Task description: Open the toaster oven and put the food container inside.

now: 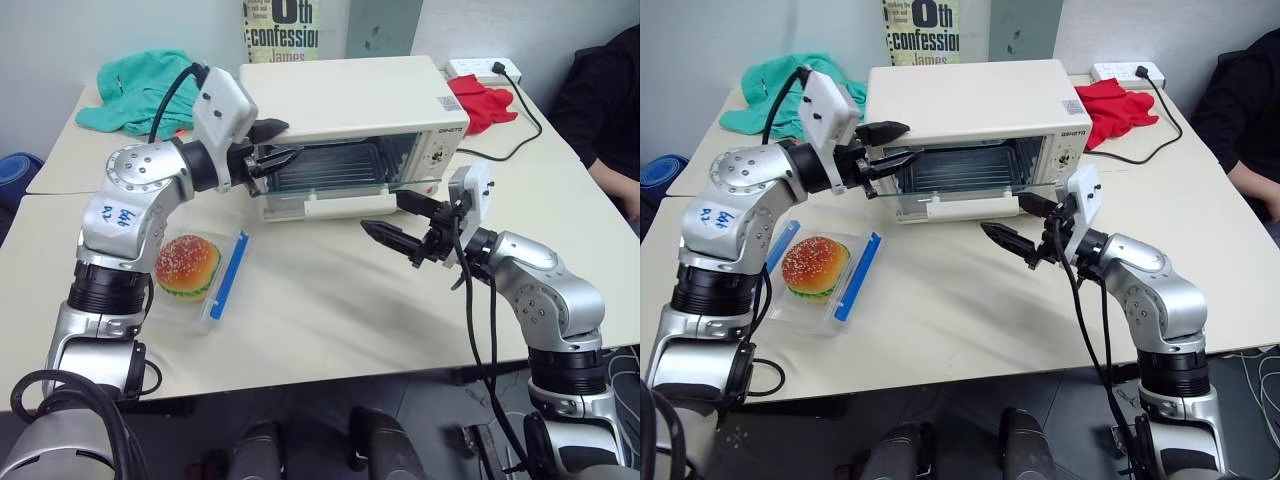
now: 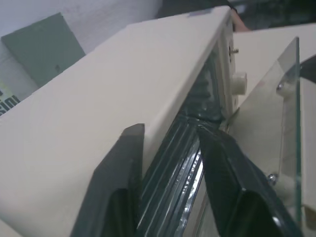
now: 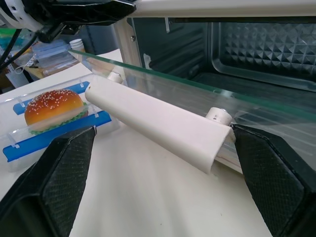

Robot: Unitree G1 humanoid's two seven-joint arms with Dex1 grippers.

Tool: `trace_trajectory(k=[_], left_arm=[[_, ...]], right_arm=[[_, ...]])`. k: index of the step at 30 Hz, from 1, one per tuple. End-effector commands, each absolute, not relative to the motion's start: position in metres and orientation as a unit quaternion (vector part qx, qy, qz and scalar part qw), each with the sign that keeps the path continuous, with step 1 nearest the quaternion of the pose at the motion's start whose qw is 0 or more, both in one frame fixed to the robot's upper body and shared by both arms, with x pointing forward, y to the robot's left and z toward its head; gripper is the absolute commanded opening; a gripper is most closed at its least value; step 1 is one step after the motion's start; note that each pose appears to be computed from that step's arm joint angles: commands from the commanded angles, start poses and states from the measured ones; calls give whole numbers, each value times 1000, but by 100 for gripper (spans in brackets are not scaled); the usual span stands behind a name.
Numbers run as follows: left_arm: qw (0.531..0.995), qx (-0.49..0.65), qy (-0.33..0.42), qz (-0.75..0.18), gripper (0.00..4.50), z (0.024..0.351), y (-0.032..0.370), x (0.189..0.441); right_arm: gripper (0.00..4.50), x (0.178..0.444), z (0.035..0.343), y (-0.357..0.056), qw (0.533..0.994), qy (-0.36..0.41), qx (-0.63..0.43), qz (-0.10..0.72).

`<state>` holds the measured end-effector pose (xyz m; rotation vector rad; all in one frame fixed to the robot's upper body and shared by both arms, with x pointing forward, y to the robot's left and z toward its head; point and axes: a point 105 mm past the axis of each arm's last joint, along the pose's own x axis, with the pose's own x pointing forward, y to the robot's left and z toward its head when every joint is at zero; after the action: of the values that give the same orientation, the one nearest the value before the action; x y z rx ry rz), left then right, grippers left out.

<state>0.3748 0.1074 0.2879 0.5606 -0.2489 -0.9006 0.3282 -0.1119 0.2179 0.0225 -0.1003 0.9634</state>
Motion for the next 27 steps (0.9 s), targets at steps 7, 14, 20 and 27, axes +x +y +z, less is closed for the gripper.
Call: trace_trajectory(k=[7,14,20,27], left_arm=[[796,348,-129,-478,7,274,91,366],[779,333,-129,-515,7,269,85,354],[754,382,-80,-528,7,235,84,361],[723,426,-73,-539,7,221,74,369]], right_arm=[[450,316,231,-111,882,-88,14,462],[450,314,228,-115,888,-85,15,452],[450,315,223,-127,902,-77,-8,426],[450,294,209,-166,918,-38,-47,391]])
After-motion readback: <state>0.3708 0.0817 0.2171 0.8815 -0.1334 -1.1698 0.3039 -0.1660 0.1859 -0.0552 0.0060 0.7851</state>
